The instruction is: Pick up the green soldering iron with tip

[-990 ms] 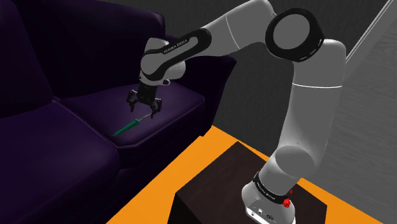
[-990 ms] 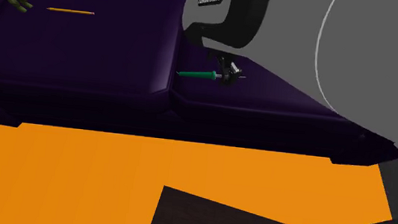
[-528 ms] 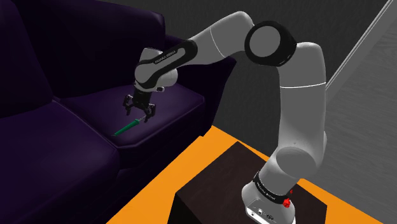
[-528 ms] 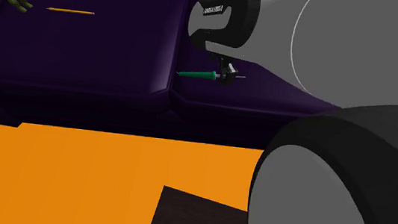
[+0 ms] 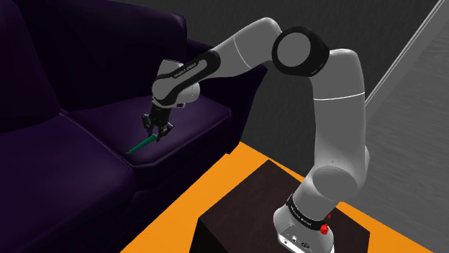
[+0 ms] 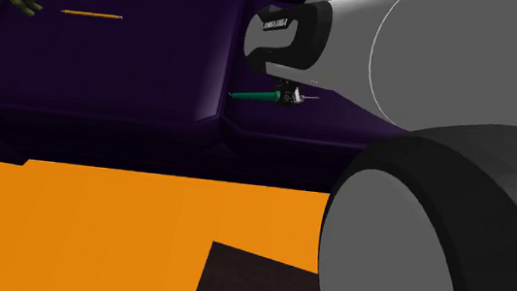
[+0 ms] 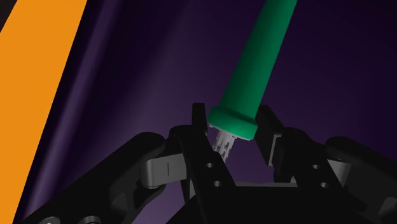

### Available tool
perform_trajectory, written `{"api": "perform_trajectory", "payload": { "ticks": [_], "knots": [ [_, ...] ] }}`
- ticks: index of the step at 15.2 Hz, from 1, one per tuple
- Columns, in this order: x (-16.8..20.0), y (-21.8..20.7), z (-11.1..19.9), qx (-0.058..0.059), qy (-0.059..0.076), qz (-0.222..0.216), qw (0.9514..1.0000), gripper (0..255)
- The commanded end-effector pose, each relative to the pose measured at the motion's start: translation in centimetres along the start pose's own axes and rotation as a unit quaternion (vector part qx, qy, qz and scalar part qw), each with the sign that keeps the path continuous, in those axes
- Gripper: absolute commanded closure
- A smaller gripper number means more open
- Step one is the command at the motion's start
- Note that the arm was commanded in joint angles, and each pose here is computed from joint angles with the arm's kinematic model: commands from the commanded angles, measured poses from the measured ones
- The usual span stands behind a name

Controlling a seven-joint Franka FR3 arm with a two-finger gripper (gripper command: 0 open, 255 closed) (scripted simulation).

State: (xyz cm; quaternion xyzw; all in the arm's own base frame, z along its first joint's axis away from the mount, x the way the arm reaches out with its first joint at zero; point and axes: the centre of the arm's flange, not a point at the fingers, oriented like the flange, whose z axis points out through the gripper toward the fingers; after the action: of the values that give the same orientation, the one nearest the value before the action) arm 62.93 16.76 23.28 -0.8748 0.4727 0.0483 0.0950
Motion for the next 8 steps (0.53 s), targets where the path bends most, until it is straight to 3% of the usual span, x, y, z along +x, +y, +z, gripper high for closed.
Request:
{"api": "perform_trajectory", "payload": {
  "ticks": [1,8],
  "knots": [
    [0.09,0.17,0.45,-0.004,-0.002,0.001,1.0,255],
    [-0.05,0.15,-0.05,-0.004,-0.002,0.001,1.0,255]
  ]
}}
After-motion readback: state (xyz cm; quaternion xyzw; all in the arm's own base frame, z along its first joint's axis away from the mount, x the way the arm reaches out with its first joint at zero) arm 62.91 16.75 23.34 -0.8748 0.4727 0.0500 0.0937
